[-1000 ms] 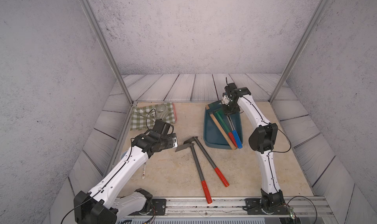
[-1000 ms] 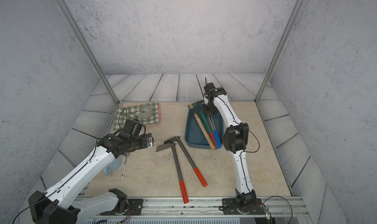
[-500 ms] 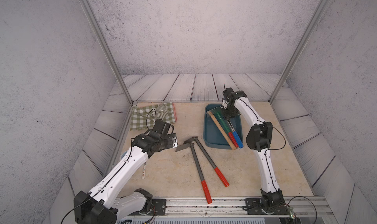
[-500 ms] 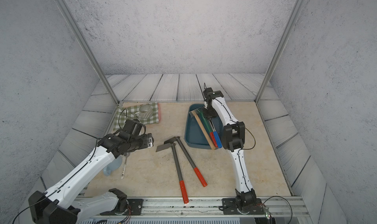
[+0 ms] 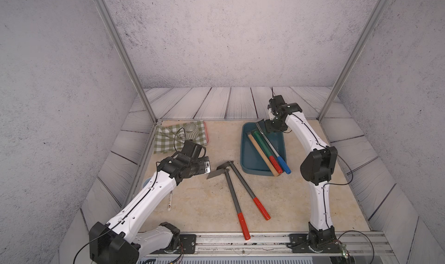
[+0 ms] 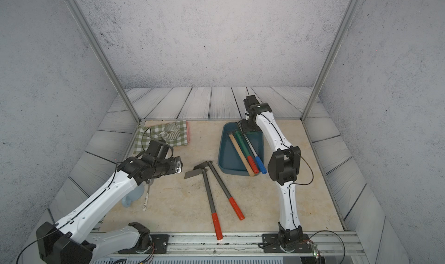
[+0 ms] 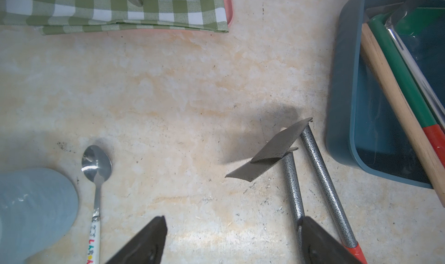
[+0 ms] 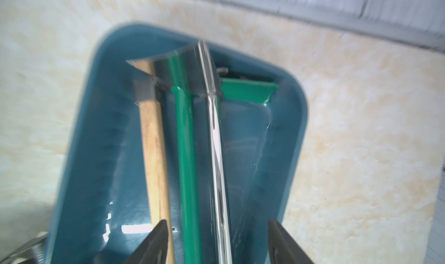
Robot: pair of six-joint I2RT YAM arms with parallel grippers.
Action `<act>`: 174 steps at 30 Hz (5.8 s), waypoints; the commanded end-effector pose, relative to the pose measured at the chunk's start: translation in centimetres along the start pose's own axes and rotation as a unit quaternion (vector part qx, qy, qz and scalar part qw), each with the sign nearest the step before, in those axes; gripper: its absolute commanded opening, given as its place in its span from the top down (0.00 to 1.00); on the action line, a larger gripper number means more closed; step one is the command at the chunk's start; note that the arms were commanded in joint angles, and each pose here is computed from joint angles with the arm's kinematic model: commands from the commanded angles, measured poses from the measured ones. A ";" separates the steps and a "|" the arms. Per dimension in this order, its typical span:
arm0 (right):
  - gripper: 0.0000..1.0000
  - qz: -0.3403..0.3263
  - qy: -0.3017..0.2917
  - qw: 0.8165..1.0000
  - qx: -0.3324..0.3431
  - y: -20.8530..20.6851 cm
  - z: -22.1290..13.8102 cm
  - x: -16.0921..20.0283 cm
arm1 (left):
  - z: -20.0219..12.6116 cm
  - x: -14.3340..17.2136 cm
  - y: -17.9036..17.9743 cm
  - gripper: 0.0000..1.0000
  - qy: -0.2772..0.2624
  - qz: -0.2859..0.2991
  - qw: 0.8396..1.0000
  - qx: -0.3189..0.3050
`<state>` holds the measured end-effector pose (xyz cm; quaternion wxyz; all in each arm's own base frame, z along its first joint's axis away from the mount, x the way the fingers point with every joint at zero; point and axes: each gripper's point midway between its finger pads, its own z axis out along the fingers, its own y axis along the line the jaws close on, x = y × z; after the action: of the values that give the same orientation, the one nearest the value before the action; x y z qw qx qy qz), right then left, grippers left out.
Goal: Put the small hoe into the storage box
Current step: Place the hoe in the storage box, then pick up the hoe from the center of the board, then place the hoe in the storage box.
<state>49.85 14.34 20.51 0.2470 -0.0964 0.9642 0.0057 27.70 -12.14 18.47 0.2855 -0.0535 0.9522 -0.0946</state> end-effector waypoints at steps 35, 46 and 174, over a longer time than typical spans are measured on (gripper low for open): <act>0.41 -0.113 0.028 0.983 -0.141 19.4 -6.6 19.5 | 2.1 -3.7 1.7 0.11 -0.015 0.027 0.999 -0.019; 0.44 -0.147 0.070 0.981 -0.106 23.4 -2.1 22.9 | 0.9 -2.9 2.6 0.10 -0.014 0.035 0.999 -0.032; 1.00 -0.036 0.065 0.997 -0.009 3.0 3.3 1.6 | 0.3 -1.3 2.9 0.11 0.006 0.053 0.998 -0.024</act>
<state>49.08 16.96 15.60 0.1678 -0.1302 0.9771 -0.0135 29.05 -9.33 18.53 0.2897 -0.0140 0.9551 -0.0605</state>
